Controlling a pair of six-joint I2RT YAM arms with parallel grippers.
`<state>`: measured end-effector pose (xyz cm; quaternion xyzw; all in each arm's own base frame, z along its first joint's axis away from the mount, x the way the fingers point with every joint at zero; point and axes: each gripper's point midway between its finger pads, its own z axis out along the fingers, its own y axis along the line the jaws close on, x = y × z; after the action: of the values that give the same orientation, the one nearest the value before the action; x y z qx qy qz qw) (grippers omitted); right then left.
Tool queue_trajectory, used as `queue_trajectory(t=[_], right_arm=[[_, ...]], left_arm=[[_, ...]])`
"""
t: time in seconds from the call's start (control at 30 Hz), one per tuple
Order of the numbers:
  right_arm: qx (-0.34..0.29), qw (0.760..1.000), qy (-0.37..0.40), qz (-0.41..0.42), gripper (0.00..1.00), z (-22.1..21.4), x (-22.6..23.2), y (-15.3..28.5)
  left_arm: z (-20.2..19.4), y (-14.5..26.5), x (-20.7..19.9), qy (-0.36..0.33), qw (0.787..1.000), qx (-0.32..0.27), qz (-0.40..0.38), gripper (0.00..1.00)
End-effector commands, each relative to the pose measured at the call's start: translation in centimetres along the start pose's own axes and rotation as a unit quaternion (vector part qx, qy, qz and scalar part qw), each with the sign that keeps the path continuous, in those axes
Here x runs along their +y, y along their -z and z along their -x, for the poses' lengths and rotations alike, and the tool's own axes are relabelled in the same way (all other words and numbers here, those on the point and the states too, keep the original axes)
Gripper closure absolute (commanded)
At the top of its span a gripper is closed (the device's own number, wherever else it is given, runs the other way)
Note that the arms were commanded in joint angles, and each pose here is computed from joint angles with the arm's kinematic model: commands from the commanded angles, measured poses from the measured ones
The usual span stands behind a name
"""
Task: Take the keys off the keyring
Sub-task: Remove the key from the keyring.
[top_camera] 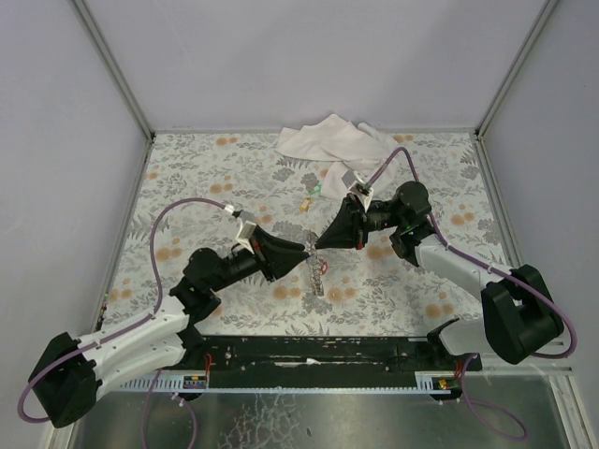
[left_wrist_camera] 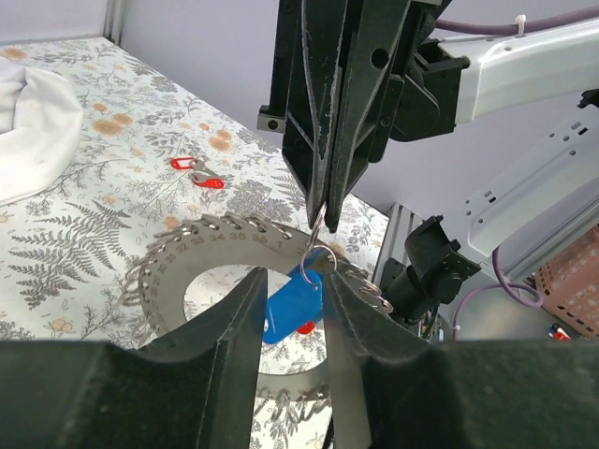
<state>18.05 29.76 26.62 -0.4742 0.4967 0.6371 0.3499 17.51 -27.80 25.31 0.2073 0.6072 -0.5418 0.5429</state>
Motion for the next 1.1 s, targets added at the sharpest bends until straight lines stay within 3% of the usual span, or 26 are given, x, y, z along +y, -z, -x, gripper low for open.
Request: queue_trajectory(t=[0.0, 0.43, 0.57, 0.77, 0.9, 1.07], right_arm=[[-0.011, 0.999, 0.046, 0.007, 1.0, 1.8, 0.4, -0.1], [-0.01, 0.999, 0.046, 0.007, 1.0, 1.8, 0.4, -0.1], [-0.01, 0.999, 0.046, 0.007, 1.0, 1.8, 0.4, -0.1], [-0.01, 0.999, 0.045, 0.007, 1.0, 1.7, 0.4, -0.1], [-0.01, 0.999, 0.046, 0.007, 1.0, 1.8, 0.4, -0.1], [-0.01, 0.999, 0.047, 0.007, 1.0, 1.8, 0.4, -0.1]], left_arm=[[3.9, -1.0, -2.2, -0.044, 0.996, -0.059, -0.052, 0.72], [3.4, -1.9, -2.7, -0.036, 0.995, -0.046, -0.077, 0.81], [3.2, -1.9, -2.7, -0.037, 0.995, -0.041, -0.078, 0.91], [2.8, -2.0, -2.5, -0.036, 0.996, -0.033, -0.077, 0.92], [2.9, -2.0, -2.5, -0.038, 0.996, -0.034, -0.077, 1.0], [3.0, -2.0, -2.5, -0.037, 0.996, -0.034, -0.075, 1.0]])
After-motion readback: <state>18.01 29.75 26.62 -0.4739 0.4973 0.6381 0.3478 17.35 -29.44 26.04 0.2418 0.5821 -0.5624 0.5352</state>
